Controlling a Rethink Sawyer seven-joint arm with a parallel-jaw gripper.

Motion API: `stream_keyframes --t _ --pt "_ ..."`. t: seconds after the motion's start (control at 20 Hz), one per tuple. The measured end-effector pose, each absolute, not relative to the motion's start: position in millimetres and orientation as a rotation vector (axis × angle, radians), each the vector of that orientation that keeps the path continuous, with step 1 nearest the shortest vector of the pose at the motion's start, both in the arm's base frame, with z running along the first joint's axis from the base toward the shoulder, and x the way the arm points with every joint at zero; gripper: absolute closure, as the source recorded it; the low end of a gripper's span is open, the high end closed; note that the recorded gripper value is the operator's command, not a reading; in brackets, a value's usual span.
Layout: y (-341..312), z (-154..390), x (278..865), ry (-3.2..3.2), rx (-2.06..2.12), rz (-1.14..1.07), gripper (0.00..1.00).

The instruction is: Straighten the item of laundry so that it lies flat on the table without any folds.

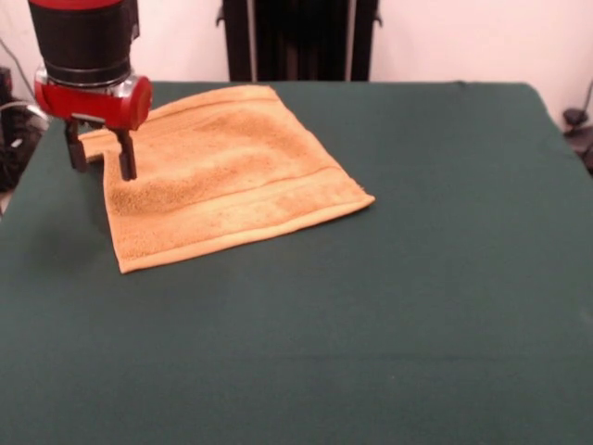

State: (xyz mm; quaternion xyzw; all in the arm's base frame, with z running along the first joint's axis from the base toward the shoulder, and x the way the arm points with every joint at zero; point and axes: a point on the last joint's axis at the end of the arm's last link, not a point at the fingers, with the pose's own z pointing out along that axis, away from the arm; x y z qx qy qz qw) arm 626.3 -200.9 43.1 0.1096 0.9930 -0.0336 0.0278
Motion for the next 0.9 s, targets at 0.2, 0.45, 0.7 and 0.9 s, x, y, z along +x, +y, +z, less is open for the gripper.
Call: stream_keyframes --t 0.2,0.45,0.7,0.9 --pt "-204.9 62.0 633.7 3.037 0.339 -0.126 0.00" --pt "-207.5 86.2 643.0 3.004 0.342 -0.147 0.00" --pt "-204.0 107.6 652.8 2.971 0.329 -0.167 0.00" --pt "-194.0 108.5 656.0 2.971 0.306 -0.166 0.00"
